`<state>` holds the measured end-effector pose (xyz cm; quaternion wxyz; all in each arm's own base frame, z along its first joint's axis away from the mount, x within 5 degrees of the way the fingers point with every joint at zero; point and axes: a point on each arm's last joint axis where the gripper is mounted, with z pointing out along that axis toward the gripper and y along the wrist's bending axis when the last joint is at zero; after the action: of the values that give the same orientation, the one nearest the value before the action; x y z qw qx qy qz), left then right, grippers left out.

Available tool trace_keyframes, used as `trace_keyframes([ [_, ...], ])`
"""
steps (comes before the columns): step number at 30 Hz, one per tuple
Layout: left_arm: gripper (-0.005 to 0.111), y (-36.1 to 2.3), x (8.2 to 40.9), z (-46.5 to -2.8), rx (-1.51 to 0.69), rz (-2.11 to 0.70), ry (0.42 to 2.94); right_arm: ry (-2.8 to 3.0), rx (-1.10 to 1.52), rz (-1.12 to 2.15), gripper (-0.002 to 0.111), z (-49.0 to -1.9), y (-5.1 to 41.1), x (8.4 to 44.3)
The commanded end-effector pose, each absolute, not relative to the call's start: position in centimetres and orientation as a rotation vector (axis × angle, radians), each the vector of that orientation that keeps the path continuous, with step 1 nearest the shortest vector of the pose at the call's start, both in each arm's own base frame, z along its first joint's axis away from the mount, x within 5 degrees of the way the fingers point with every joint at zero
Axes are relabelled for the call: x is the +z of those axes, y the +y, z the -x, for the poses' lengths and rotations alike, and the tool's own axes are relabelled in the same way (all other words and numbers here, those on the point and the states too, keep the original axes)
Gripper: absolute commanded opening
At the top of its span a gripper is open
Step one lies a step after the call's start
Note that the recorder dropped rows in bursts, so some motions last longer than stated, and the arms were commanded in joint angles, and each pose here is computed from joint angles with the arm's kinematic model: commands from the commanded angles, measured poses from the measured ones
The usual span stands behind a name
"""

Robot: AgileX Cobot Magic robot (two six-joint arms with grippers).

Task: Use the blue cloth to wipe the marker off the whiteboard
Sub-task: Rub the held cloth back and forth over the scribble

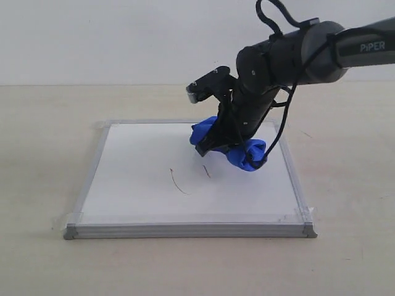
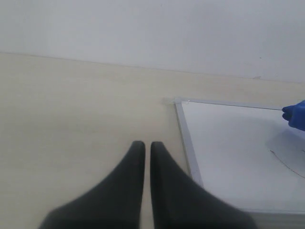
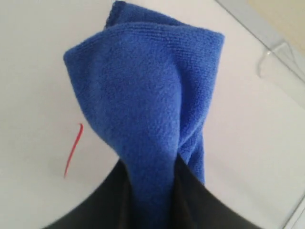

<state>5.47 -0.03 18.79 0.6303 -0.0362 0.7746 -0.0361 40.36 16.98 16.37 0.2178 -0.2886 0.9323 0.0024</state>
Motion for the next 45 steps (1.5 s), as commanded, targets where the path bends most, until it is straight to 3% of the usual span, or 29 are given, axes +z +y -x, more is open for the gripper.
trace_keyframes([
  [1,0.004,-0.1,18.6,-5.4,-0.089,0.081,1.778,2.619,-0.002,0.855,0.0,-40.4,18.0,14.6],
  [8,0.004,-0.1,18.6,-5.4,-0.089,0.081,1.778,2.657,0.127,0.836,0.0,-40.0,19.0,13.7],
  [14,0.004,-0.1,18.6,-5.4,-0.089,0.081,1.778,2.668,0.487,1.02,0.0,-37.2,23.0,13.8],
  [19,0.004,-0.1,18.6,-5.4,-0.089,0.081,1.778,2.625,0.582,1.214,0.0,-35.7,24.9,14.4],
  [21,0.004,-0.1,18.6,-5.4,-0.089,0.081,1.778,2.614,0.503,1.192,0.0,-36.3,24.5,14.4],
  [28,0.004,-0.1,18.6,-5.4,-0.089,0.081,1.778,2.585,-0.147,0.931,0.0,-40.3,19.8,13.6],
  [32,0.004,-0.1,18.6,-5.4,-0.089,0.081,1.778,2.579,-0.3,0.84,0.0,-41.1,18.7,12.8],
  [37,0.004,-0.1,18.6,-5.4,-0.089,0.081,1.778,2.62,-0.171,0.911,0.0,-40.1,20.4,11.5],
  [45,0.004,-0.1,18.6,-5.4,-0.089,0.081,1.778,2.535,0.314,1.222,0.0,-36.7,26.0,12.2],
])
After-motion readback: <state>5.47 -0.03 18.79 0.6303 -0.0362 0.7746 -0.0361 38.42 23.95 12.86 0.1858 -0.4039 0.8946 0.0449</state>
